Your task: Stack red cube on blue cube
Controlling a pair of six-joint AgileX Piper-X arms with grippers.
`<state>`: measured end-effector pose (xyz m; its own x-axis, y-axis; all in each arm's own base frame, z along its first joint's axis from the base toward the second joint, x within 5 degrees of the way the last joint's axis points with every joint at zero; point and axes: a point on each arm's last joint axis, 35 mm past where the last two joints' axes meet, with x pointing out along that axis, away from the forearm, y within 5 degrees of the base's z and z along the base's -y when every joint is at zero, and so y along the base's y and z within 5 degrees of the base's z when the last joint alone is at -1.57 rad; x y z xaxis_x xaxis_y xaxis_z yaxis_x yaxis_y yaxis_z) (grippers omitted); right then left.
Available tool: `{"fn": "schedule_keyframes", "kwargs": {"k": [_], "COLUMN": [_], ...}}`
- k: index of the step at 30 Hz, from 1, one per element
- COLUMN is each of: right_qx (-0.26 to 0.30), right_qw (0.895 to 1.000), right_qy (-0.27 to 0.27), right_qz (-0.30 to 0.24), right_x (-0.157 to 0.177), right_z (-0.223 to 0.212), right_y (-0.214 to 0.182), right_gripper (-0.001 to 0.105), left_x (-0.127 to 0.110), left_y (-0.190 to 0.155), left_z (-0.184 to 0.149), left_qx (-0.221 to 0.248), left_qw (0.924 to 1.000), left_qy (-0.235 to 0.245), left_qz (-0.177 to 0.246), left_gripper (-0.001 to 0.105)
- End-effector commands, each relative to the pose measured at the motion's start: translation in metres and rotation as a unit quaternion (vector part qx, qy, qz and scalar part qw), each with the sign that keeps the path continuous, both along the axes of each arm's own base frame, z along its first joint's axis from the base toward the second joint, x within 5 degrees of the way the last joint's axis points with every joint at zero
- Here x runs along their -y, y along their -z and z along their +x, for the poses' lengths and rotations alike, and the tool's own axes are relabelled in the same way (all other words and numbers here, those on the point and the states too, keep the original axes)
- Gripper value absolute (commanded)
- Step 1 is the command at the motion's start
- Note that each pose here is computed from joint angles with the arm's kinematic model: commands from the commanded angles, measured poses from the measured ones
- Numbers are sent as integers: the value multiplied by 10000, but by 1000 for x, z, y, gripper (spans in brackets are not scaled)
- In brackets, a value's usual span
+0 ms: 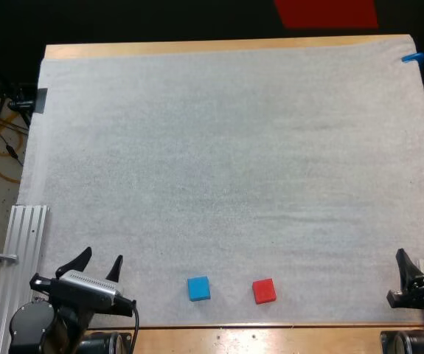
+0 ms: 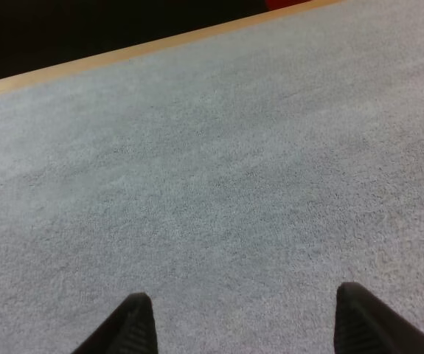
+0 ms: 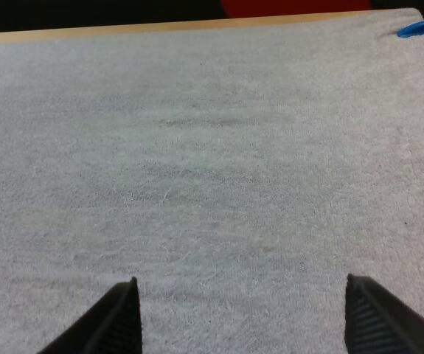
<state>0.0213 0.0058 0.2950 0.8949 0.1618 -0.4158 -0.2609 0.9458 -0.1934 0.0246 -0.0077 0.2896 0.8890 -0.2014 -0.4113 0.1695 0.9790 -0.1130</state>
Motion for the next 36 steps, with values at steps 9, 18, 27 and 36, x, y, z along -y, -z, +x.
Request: {"fn": "schedule_keyframes", "kwargs": {"k": [9,18,27,36], "right_qx": [40,-70,-575,-746], "right_qw": [10000,9983,9841,9585], "right_qy": [-53,-568,-1621,-2580], "right_qz": [22,-89,-434,-956], "right_x": [0,-3,-17,-40], "right_z": [0,10,42,74], "right_y": [-3,-29,-47,-73], "right_gripper": [58,58,58,58], "left_x": [0,4,6,8], "left_y": [-2,-31,-59,-81], "left_z": [2,-14,-14,-12], "left_qx": [-7,341,-323,-833], "left_qw": [9995,9977,9901,9682], "left_qy": [-93,309,1359,2339], "left_qz": [-302,-490,-99,301], "left_gripper": [52,52,52,52]}}
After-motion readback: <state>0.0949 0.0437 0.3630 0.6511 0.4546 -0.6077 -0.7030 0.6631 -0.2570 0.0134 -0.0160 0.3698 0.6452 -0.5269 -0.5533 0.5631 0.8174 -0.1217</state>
